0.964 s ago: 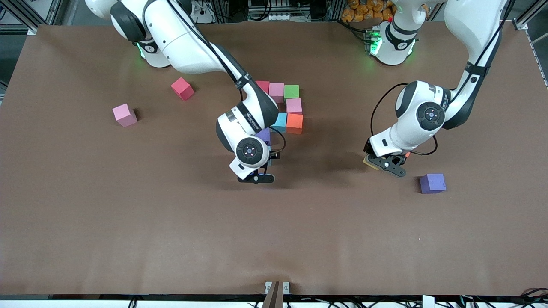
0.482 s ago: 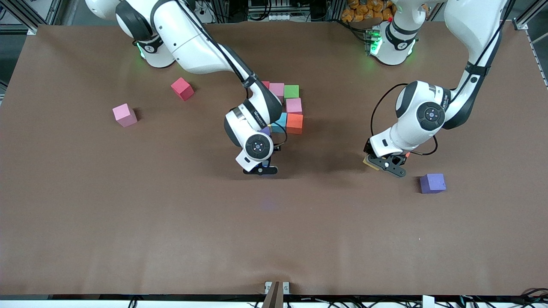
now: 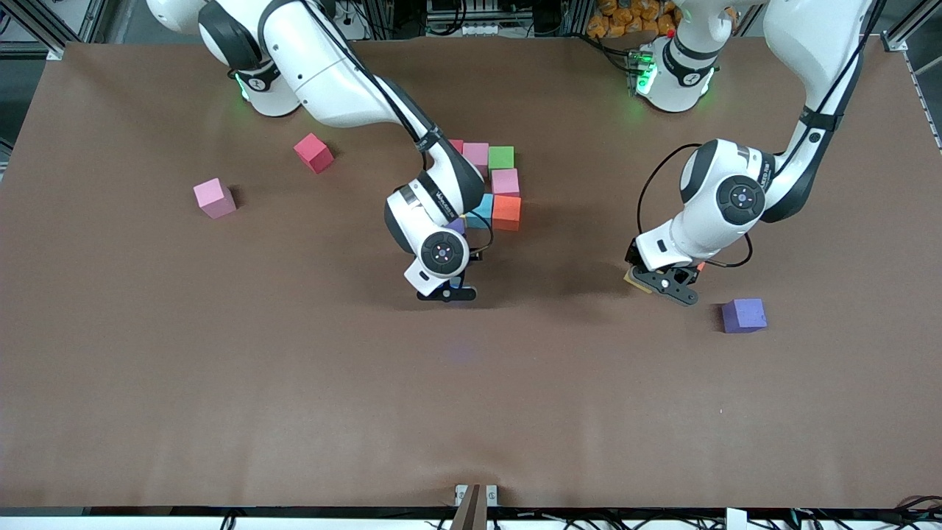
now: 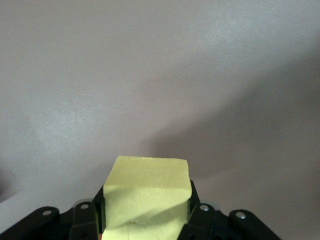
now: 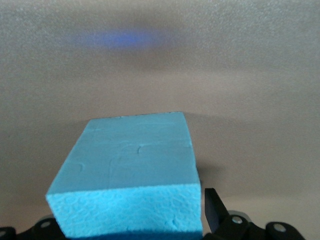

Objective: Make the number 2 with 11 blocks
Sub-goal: 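Open the right gripper to release the cyan block, then carry the yellow block to cyan with the left gripper while the right gripper withdraws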

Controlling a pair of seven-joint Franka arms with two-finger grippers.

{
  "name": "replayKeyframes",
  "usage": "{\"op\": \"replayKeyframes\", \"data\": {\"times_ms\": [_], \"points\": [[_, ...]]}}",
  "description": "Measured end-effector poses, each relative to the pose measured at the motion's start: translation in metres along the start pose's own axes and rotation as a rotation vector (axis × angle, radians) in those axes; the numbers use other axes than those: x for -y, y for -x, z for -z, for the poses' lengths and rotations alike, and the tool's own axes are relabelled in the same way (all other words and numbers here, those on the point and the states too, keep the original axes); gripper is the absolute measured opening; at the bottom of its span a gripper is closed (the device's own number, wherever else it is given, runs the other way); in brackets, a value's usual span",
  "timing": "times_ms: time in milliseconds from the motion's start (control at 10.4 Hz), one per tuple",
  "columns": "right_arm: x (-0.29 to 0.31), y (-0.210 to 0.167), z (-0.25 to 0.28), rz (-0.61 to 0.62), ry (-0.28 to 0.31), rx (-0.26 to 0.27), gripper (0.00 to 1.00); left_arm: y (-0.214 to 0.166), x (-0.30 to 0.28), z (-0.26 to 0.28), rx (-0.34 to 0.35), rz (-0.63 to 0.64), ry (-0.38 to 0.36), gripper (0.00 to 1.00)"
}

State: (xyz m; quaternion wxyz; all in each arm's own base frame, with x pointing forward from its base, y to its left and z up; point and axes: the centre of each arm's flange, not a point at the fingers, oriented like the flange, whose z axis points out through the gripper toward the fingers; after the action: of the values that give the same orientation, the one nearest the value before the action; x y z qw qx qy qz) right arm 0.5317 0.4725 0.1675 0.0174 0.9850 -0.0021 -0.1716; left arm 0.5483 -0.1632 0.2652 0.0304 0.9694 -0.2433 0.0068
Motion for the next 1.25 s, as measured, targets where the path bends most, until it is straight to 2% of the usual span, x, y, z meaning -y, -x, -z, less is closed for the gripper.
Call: {"op": "replayKeyframes", "data": {"times_ms": [578, 1253], "points": [[0.003, 0.004, 0.025, 0.007, -0.024, -0.027, 1.0, 0.0, 0.0, 0.0, 0.0, 0.0, 0.0, 0.59], [-0.009, 0.011, 0.093, 0.001, -0.076, -0.074, 1.0, -0.003, 0.001, 0.003, -0.009, 0.0, -0.002, 0.59]]}}
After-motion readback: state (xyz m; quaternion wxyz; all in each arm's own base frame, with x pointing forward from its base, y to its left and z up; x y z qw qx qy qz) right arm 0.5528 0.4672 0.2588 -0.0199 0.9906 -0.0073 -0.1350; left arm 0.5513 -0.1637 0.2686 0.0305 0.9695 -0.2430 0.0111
